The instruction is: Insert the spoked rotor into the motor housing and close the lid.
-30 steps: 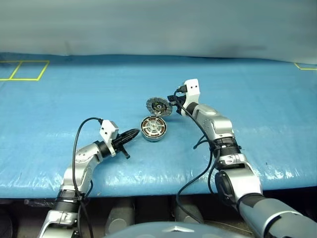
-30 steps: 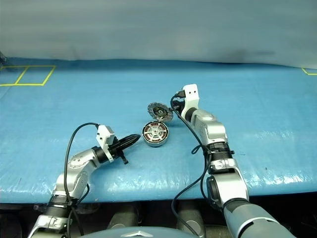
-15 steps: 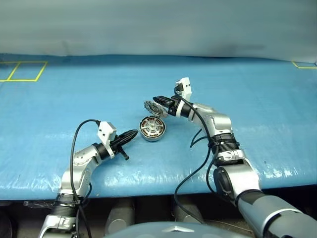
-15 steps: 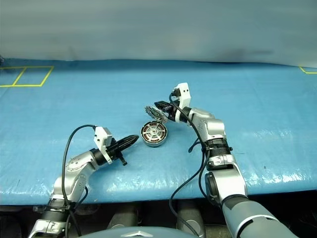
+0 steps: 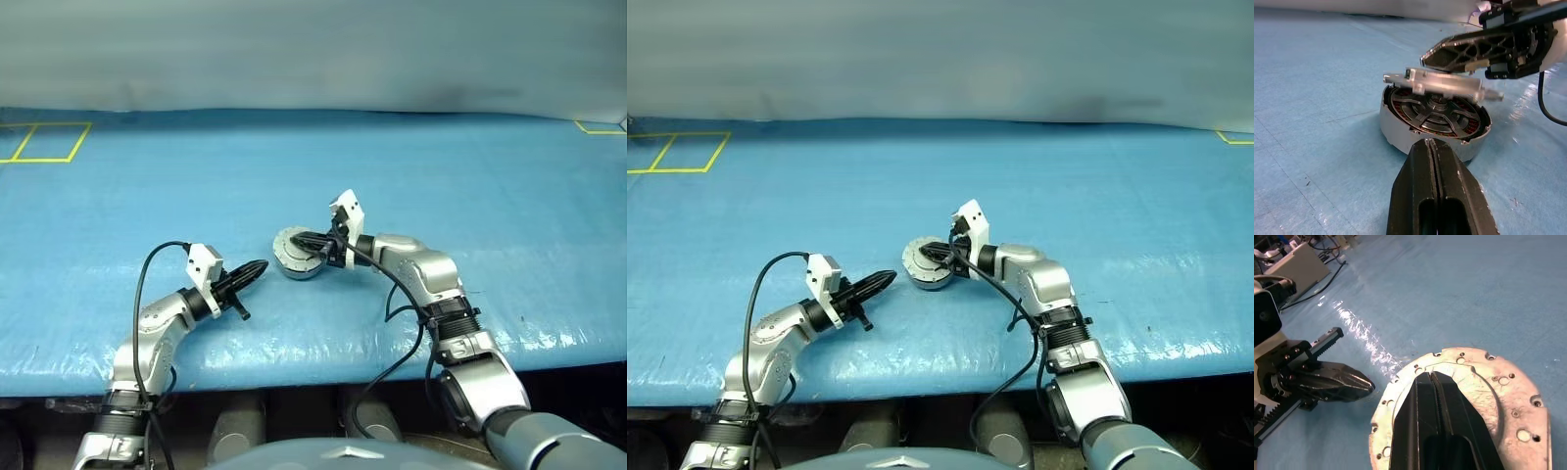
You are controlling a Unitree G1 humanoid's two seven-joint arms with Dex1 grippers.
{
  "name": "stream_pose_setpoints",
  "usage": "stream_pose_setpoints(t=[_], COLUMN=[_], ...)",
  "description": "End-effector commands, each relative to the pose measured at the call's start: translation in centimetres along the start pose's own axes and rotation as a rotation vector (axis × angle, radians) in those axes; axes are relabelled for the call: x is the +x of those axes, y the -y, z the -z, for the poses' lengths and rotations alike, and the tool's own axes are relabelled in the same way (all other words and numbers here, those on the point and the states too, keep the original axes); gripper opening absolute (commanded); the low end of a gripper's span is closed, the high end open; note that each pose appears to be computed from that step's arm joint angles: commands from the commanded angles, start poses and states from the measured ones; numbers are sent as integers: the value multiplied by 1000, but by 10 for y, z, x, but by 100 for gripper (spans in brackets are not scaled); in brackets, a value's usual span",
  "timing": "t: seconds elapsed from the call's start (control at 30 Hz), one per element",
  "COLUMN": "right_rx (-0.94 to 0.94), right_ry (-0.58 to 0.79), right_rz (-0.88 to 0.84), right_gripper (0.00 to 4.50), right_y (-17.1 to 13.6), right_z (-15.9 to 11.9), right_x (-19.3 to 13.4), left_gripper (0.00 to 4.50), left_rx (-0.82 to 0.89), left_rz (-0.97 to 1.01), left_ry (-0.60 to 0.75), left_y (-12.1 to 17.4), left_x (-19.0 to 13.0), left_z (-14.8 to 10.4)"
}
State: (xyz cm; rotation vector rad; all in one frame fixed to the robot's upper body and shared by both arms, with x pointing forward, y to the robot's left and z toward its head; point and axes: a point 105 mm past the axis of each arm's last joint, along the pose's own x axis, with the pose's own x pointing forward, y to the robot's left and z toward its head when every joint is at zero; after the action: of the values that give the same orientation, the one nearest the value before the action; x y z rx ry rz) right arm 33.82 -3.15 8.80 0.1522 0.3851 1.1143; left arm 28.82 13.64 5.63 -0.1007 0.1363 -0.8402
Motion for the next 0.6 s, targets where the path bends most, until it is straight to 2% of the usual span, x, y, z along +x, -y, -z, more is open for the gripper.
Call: stream_pose_setpoints(t=[0.03, 0.13, 0.2, 0.3, 0.4, 0.5, 0.6], right_rx=[-74, -118, -151, -121, -130, -142, -145], right_ry=[-49, -114, -144, -20, 108, 166, 206], right_rz=[13, 53, 137, 194, 166, 164, 191], right_gripper=[3, 3, 3, 3, 3, 63, 154], right_y=[-6, -3, 6, 10, 3, -1, -2], right_z=[6, 20, 32, 20, 0, -9, -13], right_x=[1, 2, 3, 4, 0, -5, -7], left_gripper=[0, 0, 0, 0, 0, 0, 0], left_rx=[34, 36, 35, 34, 61, 53, 43], left_rz=[-3, -3, -1, 2, -17, -14, 6], left_ry=[39, 41, 42, 44, 48, 51, 52], left_y=[-1, -1, 0, 2, 0, 1, 4], left_x=[-2, -2, 0, 2, 4, 5, 7], left_z=[-15, -15, -15, -14, -14, -14, -14])
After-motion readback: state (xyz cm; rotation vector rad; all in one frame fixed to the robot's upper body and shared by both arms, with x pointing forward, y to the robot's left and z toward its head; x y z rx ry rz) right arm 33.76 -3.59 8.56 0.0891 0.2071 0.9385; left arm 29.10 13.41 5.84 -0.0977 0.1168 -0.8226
